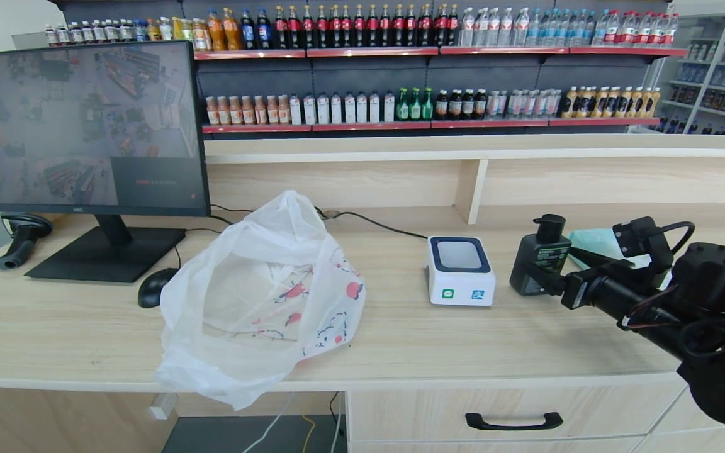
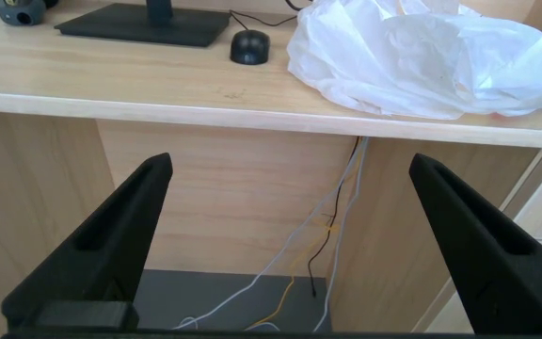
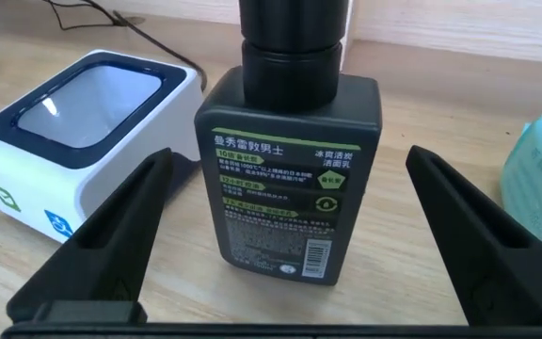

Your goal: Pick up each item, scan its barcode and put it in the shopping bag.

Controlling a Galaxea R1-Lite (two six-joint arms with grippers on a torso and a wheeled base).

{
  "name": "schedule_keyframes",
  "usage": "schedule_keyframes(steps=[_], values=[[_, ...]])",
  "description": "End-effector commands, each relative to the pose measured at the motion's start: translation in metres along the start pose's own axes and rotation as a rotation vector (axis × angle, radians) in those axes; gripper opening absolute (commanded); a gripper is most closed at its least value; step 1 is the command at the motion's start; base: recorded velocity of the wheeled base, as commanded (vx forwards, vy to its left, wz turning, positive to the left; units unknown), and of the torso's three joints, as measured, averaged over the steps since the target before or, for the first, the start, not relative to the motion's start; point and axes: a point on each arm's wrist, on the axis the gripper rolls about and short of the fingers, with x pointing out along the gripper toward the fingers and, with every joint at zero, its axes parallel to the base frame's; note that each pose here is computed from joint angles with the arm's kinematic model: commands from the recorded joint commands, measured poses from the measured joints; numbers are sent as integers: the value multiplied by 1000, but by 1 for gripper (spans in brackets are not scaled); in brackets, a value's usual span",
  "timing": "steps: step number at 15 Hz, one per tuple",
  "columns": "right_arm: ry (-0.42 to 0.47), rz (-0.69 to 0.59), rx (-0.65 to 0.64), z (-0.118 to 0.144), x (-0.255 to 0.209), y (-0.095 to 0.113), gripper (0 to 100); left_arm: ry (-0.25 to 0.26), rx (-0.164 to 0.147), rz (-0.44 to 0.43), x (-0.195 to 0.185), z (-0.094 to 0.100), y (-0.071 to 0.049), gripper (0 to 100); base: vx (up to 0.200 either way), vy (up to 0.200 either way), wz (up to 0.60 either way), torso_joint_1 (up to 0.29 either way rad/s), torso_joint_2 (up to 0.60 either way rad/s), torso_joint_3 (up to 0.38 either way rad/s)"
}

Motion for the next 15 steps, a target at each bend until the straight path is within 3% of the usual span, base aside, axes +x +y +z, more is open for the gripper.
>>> schedule_keyframes(steps=[1, 15], values=[[3, 11, -12, -1, 0, 1, 100, -1, -1, 0, 0, 0, 0, 100, 0, 0, 0, 0, 0, 0], [21, 27, -17, 1, -17, 10, 100, -1, -1, 2, 0, 0, 0, 100, 0, 0, 0, 0, 0, 0]])
